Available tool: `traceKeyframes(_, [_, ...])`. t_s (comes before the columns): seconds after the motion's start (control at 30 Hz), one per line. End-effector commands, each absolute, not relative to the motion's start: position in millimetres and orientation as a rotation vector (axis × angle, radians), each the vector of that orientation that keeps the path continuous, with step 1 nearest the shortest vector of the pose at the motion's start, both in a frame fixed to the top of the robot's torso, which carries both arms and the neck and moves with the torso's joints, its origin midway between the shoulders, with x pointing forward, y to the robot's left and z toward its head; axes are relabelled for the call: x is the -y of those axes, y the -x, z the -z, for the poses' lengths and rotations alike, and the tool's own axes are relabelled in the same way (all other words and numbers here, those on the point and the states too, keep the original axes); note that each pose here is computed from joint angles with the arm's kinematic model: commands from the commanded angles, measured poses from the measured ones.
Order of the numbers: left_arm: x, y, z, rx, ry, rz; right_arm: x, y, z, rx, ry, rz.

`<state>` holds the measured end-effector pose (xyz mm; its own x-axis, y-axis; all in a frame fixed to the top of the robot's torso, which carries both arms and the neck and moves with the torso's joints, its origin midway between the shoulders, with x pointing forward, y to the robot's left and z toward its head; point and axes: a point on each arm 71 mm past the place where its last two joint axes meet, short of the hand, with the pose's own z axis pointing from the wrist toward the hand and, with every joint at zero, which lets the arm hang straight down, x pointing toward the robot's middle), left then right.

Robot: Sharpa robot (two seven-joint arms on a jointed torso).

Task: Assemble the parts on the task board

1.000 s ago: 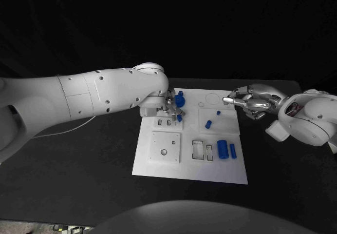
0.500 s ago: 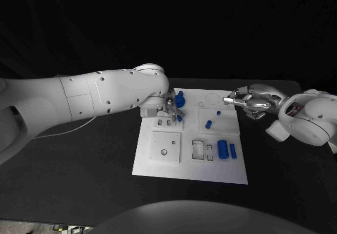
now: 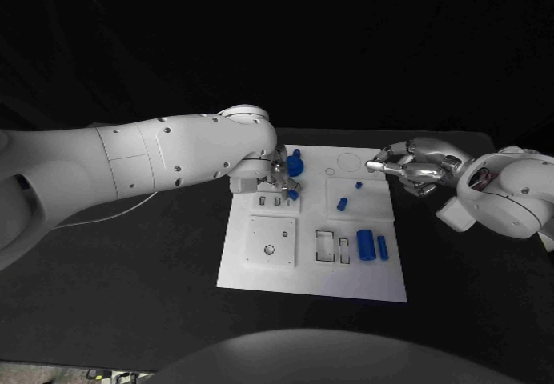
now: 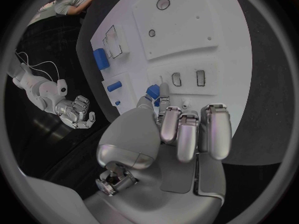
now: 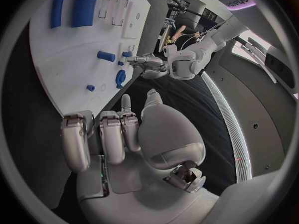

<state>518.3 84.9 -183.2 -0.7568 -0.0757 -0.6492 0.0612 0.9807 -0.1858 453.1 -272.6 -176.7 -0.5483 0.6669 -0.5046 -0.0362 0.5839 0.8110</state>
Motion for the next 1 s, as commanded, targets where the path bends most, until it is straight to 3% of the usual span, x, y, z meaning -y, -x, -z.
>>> traceKeyframes(0.03, [-89.0, -518.4, 184.0, -2.422, 0.043, 0.167, 271.6, -452.4, 178.0, -1.963, -0.496, -1.024])
traceKeyframes(1.0, [-86.5, -518.9, 183.4, -2.404, 0.055, 0.223, 272.5, -452.7, 179.2, -1.968, -0.498, -1.016])
